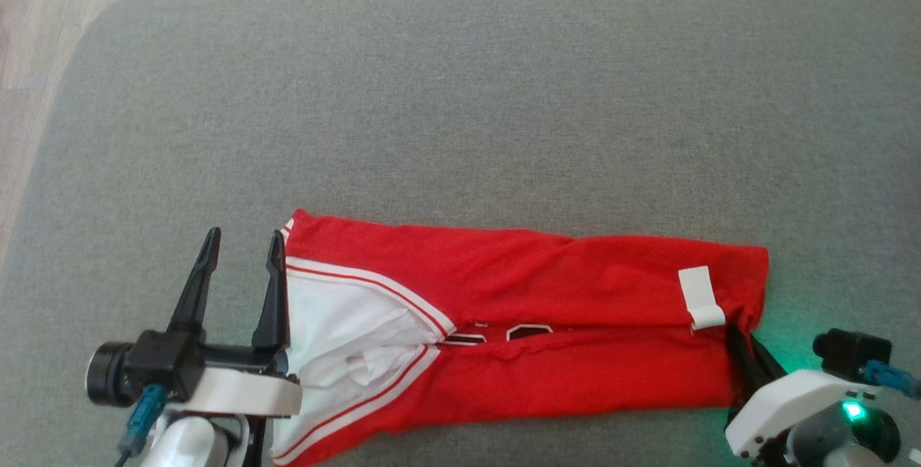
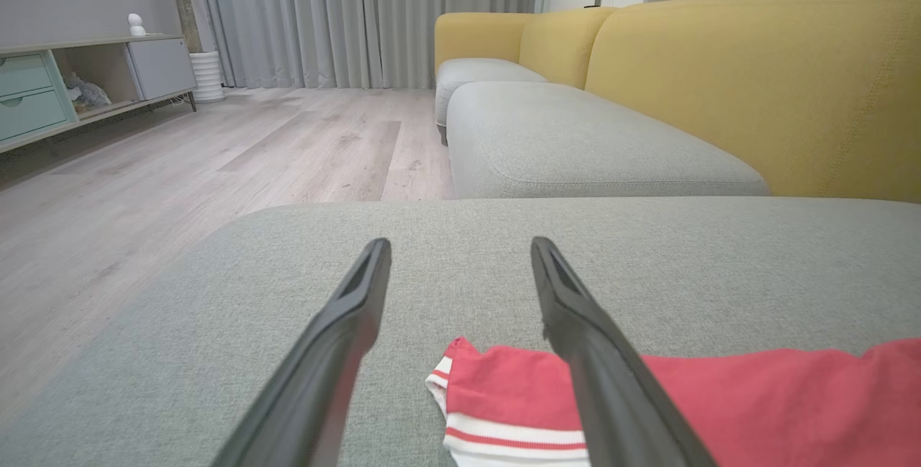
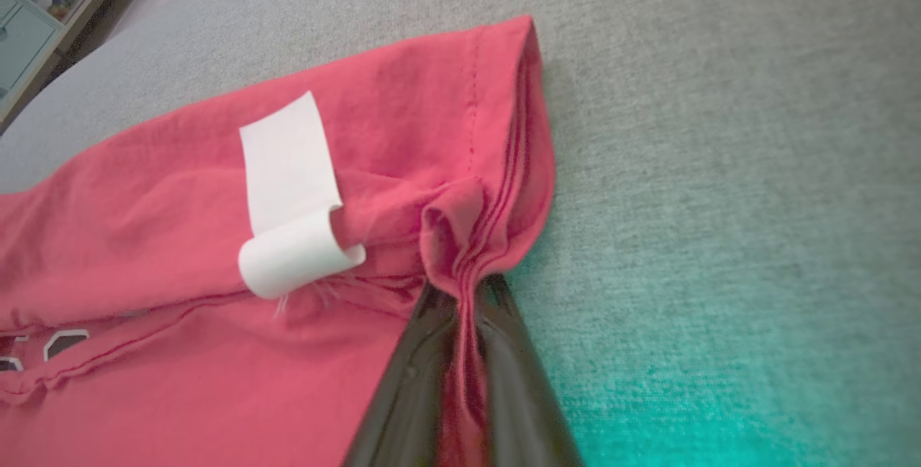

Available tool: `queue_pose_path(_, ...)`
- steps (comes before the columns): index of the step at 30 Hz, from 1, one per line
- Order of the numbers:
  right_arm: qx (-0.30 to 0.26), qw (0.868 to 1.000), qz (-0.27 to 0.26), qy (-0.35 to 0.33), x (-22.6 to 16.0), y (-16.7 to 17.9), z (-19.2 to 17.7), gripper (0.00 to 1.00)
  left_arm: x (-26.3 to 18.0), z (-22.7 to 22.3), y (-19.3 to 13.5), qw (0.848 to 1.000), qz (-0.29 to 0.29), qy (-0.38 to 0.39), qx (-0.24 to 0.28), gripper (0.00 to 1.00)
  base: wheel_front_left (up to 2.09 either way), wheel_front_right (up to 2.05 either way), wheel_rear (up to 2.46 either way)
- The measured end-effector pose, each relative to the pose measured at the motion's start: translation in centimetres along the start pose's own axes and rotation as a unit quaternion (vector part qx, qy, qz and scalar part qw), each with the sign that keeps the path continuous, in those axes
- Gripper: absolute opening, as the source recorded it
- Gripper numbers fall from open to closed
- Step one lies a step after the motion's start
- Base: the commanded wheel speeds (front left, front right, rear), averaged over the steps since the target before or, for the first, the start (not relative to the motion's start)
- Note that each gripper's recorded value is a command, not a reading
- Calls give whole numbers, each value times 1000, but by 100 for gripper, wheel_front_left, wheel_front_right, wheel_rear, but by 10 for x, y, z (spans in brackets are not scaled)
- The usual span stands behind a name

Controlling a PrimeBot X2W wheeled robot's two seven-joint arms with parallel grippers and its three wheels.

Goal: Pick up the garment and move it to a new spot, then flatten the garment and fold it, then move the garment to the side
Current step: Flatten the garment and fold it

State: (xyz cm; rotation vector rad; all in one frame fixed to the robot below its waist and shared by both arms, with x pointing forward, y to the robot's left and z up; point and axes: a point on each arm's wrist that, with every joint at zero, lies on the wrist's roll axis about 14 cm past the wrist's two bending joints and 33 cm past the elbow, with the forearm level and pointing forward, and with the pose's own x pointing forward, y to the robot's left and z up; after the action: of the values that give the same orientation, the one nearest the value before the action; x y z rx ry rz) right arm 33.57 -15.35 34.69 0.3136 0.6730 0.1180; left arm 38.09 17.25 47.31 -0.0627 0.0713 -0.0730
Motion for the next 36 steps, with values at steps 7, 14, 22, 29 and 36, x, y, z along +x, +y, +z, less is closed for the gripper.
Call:
queue_pose_path(7, 10, 999, -28, -39, -13, -21, 20, 0, 1, 2, -3, 1000, -4, -3, -3, 100, 0, 0, 0)
queue_pose_path(14, 13, 988, -125, -88, -55, -89, 45, 0, 4, 6, -12, 1000, -16, -9, -7, 100, 0, 0, 0)
queue_pose_path(22, -72, 987, -19, -141, -58, 0, 105, 0, 3, 5, -22, 1000, -27, -8, -13, 100, 0, 0, 0)
queue_pose_path(29, -81, 976, 184, -88, -38, 140, 80, 0, 0, 6, -20, 1000, -24, -8, -14, 100, 0, 0, 0)
queue_pose_path(36, -42, 946, 322, 8, -37, 221, 15, 0, -7, -4, -10, 1000, -4, 8, -21, 100, 0, 0, 0)
